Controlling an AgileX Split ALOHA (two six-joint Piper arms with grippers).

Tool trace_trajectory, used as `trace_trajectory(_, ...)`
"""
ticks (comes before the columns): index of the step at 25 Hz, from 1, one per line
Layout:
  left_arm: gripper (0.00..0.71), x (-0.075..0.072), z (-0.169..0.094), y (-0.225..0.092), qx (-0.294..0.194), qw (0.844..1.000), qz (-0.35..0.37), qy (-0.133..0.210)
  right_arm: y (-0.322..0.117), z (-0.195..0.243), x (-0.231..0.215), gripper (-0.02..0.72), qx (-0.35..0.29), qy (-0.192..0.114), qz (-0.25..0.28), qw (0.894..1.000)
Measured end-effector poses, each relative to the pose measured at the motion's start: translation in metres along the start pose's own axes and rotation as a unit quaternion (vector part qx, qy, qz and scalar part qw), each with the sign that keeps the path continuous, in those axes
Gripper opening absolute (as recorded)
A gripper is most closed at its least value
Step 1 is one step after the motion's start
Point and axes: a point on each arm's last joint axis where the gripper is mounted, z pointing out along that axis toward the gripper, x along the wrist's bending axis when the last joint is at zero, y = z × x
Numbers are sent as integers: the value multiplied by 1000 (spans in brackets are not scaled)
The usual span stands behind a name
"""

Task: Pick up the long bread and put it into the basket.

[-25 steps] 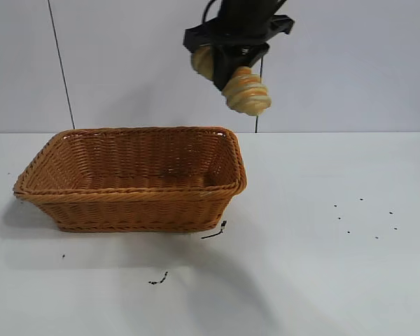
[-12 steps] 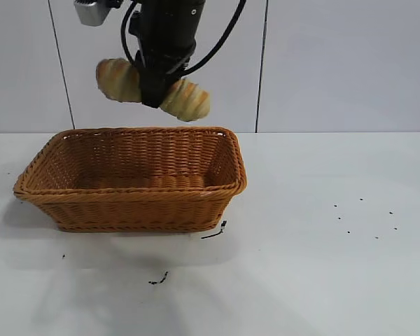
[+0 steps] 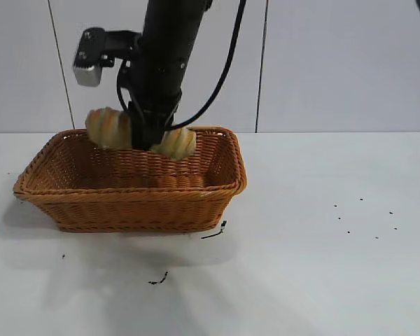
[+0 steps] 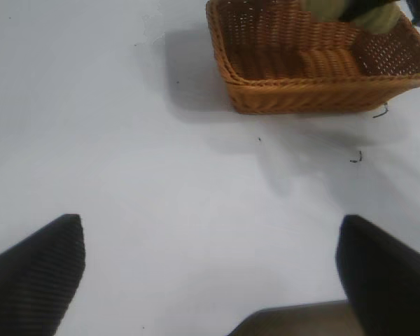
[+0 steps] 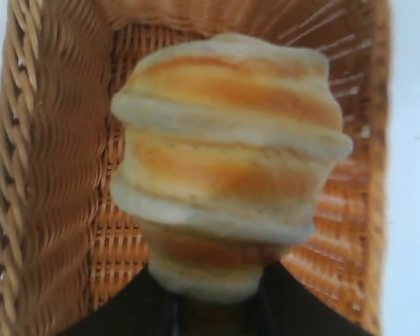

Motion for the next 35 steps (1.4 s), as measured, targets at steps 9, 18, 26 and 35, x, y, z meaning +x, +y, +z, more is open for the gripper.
trace_trajectory(9, 698, 0, 0, 0, 0, 1000, 0, 0, 1, 3, 1, 480, -10, 2, 21, 1000)
trace_trajectory(18, 698, 0, 0, 0, 0, 1000, 0, 0, -13, -25, -21, 665, -32, -37, 79, 996)
trace_trajectory(26, 698, 0, 0, 0, 0, 1000, 0, 0, -4, -101, -28, 665, -82, -69, 150, 983)
trace_trajectory(35, 698, 0, 0, 0, 0, 1000, 0, 0, -21, -157, -25, 665, -33, -96, 404, 909)
